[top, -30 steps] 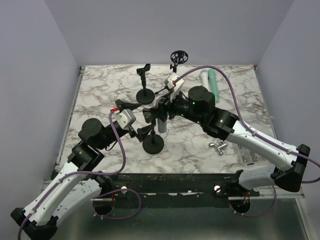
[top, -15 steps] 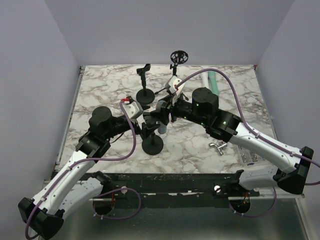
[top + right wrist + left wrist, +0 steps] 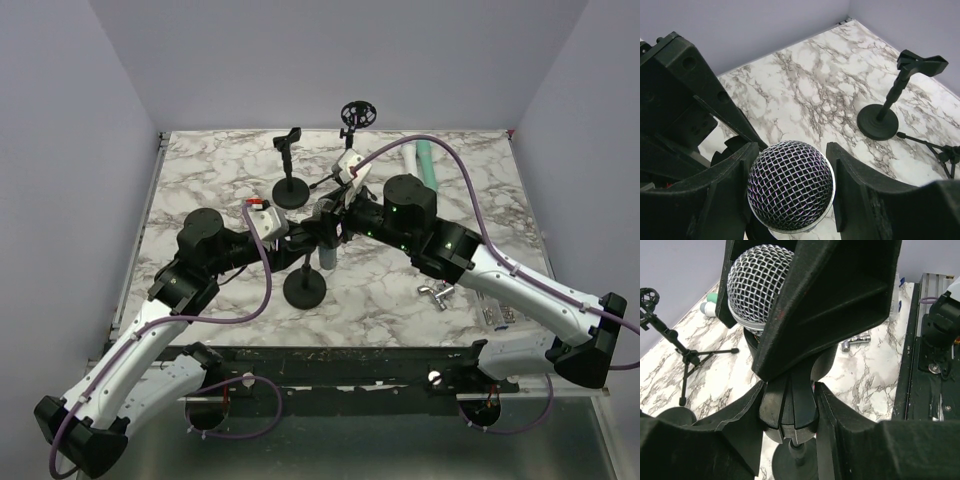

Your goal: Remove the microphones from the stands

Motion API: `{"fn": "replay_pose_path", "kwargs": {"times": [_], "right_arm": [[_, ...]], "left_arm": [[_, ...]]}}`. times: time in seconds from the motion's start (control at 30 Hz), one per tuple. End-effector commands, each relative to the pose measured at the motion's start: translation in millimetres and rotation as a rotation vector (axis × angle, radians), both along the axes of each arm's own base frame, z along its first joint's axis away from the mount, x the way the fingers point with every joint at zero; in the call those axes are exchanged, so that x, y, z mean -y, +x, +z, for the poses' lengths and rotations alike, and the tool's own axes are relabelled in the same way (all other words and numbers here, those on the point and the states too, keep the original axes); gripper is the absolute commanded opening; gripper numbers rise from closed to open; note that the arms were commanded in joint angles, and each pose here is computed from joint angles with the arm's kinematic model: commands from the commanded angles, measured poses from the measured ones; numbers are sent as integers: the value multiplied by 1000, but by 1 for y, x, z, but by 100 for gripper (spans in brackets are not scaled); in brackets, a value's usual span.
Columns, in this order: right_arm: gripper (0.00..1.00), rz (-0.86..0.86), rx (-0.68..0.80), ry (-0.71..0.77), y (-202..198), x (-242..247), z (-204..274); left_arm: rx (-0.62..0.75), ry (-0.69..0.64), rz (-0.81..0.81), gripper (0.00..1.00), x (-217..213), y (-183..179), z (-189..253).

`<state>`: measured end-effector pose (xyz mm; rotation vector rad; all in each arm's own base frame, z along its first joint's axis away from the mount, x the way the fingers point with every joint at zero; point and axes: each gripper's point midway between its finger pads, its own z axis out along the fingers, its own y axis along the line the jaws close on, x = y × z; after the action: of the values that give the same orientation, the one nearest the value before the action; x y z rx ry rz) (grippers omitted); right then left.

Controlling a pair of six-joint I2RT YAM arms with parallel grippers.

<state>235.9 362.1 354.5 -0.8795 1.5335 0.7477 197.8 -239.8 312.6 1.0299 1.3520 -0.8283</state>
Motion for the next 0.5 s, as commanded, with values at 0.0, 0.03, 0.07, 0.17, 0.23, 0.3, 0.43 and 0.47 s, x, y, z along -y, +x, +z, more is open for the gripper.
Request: {"fn": "replay_pose_path", "kwargs": {"times": [0.0,0.03,0.07,0.17,0.23,0.3,0.43,0.47], "right_arm": [[1,-153,34,52,16,22,32],[1,-169,31,90,14,27,44],[1,-179,36,121,13,32,56],[1,-228,72,208,7,54,93],[1,-289,91,243,8,72,107],[1,-393,105,254,15,94,111],[1,-722,122,219,39,150,90],[1,-809,122,208,44,164,83]], "left_arm": [[40,3,-36,0,1,-4,11],[35,4,-33,0,1,-3,11],[31,7,-30,0,1,-2,10],[23,15,-12,0,0,1,9],[23,18,1,0,-1,3,9],[27,17,9,0,-2,3,10],[39,5,44,0,-6,6,11],[40,4,57,0,-7,8,12]]}}
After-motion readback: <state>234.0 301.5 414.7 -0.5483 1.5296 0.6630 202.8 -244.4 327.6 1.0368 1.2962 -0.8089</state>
